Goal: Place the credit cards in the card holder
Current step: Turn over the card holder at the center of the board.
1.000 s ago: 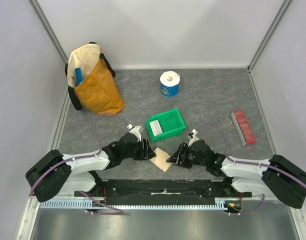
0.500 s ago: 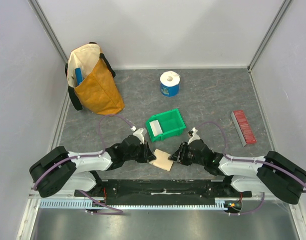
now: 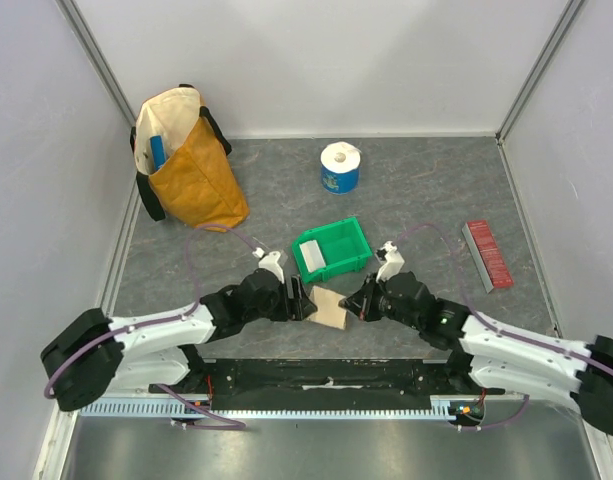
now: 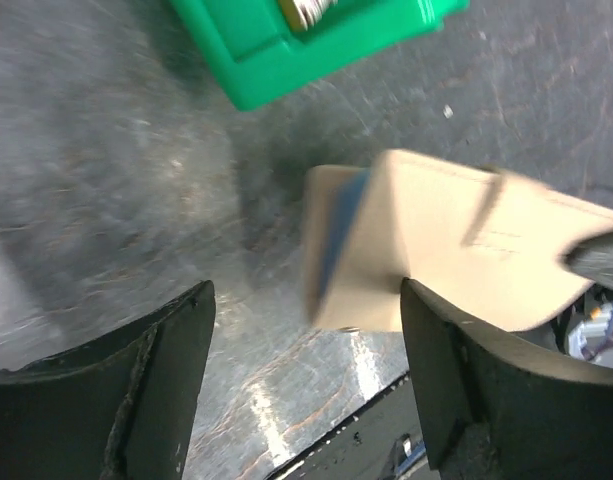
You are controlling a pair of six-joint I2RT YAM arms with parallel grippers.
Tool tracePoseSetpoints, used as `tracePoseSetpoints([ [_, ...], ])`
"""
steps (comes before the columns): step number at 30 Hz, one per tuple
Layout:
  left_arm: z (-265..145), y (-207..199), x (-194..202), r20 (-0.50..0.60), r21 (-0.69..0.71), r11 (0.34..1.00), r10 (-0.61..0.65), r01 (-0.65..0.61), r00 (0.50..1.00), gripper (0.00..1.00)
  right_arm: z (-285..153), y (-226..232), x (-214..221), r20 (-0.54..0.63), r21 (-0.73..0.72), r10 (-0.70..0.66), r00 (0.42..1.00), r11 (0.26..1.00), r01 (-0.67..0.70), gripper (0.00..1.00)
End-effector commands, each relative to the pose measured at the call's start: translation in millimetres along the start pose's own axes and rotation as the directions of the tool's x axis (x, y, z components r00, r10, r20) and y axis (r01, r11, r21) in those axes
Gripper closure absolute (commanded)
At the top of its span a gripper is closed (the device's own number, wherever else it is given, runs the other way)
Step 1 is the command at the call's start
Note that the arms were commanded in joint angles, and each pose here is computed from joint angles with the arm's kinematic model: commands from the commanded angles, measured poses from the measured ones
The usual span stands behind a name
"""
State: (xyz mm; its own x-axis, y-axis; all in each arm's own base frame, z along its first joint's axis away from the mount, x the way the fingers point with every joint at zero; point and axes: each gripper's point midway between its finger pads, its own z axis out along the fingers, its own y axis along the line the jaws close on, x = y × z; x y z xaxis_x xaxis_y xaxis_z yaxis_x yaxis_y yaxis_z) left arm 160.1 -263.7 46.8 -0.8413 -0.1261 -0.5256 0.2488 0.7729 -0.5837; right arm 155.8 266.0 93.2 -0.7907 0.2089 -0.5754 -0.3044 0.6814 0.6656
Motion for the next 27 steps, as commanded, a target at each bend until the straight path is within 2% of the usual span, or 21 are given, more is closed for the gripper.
tracePoseSetpoints([
  [1, -25, 35, -25, 0.109, -0.231, 0.973, 0.003, 0.023, 0.994, 0.19, -36, -27, -28, 0.076, 0.235, -0.176, 0.981, 0.96, 0.154, 1.0],
  [5, -44, 41, -39, 0.185, -0.27, 0.962, 0.003, 0.048, 0.983, 0.16, -57, -39, -40, 0.084, 0.354, -0.26, 0.962, 0.91, 0.215, 1.0],
  [9, -58, 48, -47, 0.232, -0.308, 0.948, -0.007, 0.08, 0.973, 0.15, -71, -47, -47, 0.044, 0.524, -0.406, 0.913, 0.787, 0.324, 1.0],
  [14, -65, 56, -49, 0.249, -0.337, 0.936, -0.013, 0.1, 0.969, 0.15, -76, -12, -48, 0.027, 0.623, -0.594, 0.804, 0.639, 0.451, 1.0],
  [18, -68, 60, -49, 0.255, -0.36, 0.926, -0.021, 0.115, 0.967, 0.15, -60, 5, -17, -0.06, 0.667, -0.714, 0.697, 0.491, 0.56, 1.0],
  [22, -74, 65, -51, 0.272, -0.375, 0.917, -0.031, 0.135, 0.962, 0.15, -39, 27, 24, -0.105, 0.625, -0.763, 0.637, 0.448, 0.639, 1.0],
  [27, -83, 70, -55, 0.305, -0.368, 0.915, -0.05, 0.166, 0.951, 0.15, -20, 36, 62, -0.149, 0.539, -0.757, 0.636, 0.477, 0.695, 1.0],
])
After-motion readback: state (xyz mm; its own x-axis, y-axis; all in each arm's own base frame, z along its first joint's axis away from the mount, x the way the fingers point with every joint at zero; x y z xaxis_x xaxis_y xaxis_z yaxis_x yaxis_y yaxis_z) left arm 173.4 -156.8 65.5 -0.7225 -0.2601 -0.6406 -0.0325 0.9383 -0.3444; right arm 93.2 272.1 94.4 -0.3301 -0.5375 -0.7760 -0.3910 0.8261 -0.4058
